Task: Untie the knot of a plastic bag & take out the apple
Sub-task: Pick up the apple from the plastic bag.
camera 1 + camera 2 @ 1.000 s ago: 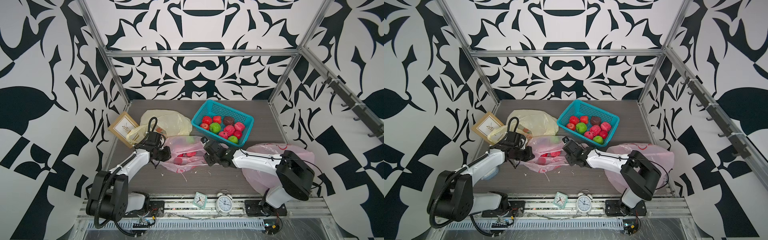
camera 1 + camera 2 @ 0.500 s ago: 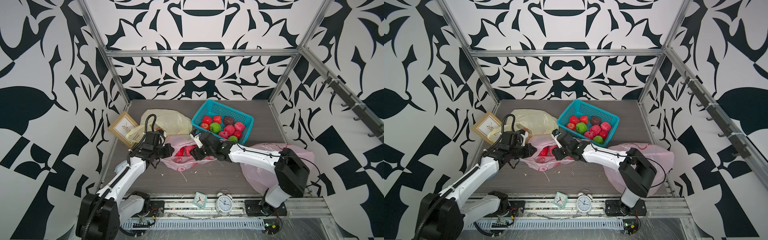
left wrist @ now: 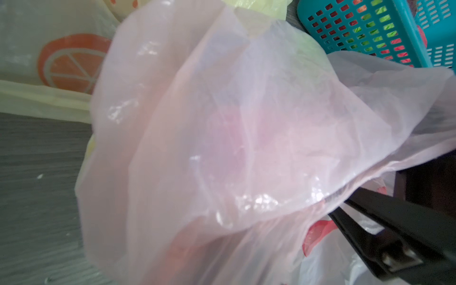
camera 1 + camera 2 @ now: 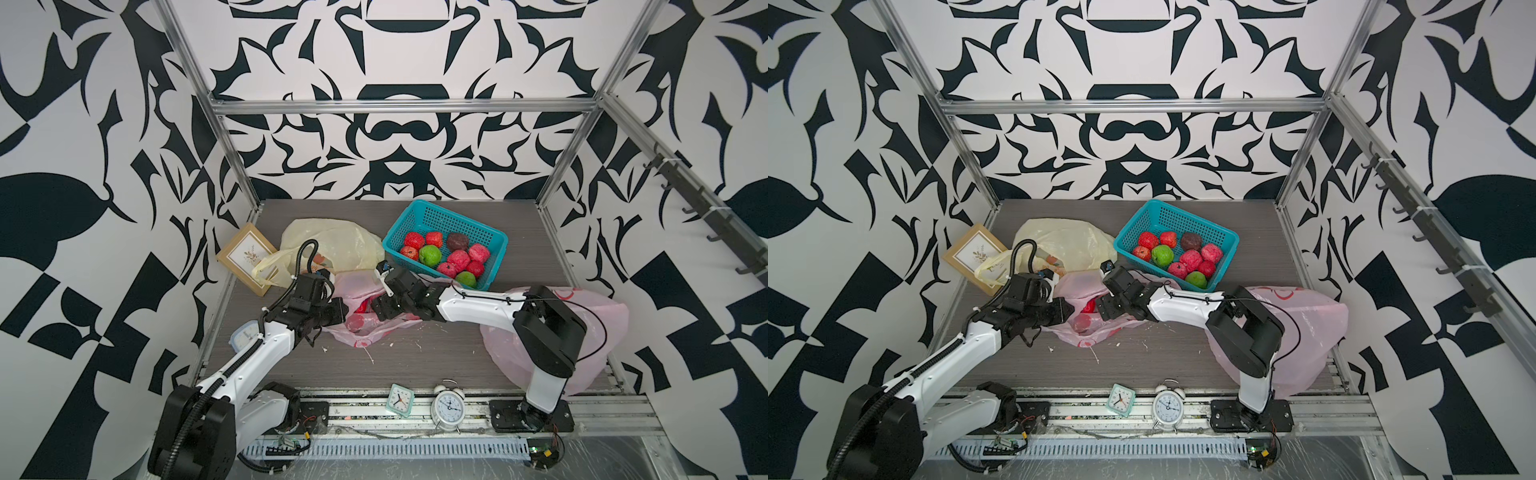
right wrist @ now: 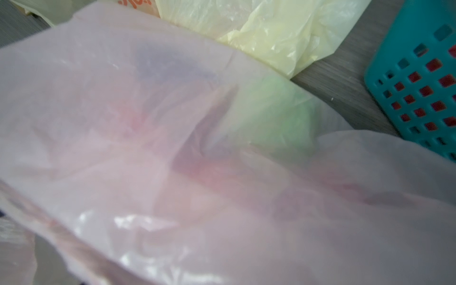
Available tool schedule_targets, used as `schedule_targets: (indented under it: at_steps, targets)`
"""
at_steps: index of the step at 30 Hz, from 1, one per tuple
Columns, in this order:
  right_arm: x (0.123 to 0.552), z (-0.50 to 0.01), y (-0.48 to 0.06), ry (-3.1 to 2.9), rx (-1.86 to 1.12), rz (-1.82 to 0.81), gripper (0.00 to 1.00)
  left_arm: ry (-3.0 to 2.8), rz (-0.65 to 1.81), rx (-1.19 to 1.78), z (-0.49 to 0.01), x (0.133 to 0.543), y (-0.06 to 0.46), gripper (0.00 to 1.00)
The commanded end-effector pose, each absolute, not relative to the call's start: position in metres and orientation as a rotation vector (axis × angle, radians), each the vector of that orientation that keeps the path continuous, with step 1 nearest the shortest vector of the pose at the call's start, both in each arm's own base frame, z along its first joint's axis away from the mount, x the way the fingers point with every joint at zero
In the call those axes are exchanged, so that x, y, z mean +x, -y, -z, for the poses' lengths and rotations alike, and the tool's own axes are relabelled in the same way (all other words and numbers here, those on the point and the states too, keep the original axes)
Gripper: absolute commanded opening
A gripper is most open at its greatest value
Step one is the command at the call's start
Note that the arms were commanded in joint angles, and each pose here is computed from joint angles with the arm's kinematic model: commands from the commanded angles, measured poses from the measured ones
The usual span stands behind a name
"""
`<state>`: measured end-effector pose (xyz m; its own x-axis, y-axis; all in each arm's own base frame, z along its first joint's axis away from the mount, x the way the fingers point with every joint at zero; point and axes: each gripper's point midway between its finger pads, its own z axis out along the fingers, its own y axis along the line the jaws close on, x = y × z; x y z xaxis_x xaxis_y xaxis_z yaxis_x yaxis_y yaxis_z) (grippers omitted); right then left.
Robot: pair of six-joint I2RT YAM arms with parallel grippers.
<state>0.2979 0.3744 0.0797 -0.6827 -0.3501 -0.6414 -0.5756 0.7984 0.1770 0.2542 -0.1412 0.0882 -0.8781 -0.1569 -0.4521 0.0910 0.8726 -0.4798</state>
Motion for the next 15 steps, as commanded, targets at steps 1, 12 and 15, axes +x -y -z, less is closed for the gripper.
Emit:
schedule_targets:
  at_steps: [1, 12, 15]
  targets:
    - [0.313, -0.104, -0.389, -2.303, -0.631, -0.515, 0.86, -2.520, 0.680, -0.032, -0.095, 0.260, 0.142, 0.16]
    - [0.322, -0.086, -0.391, -2.348, -0.627, -0.440, 0.74, -2.475, 0.686, -0.020, -0.116, 0.267, 0.144, 0.20]
    - [0.318, -0.083, -0.392, -2.367, -0.647, -0.452, 0.64, -2.469, 0.665, -0.031, -0.121, 0.269, 0.141, 0.21]
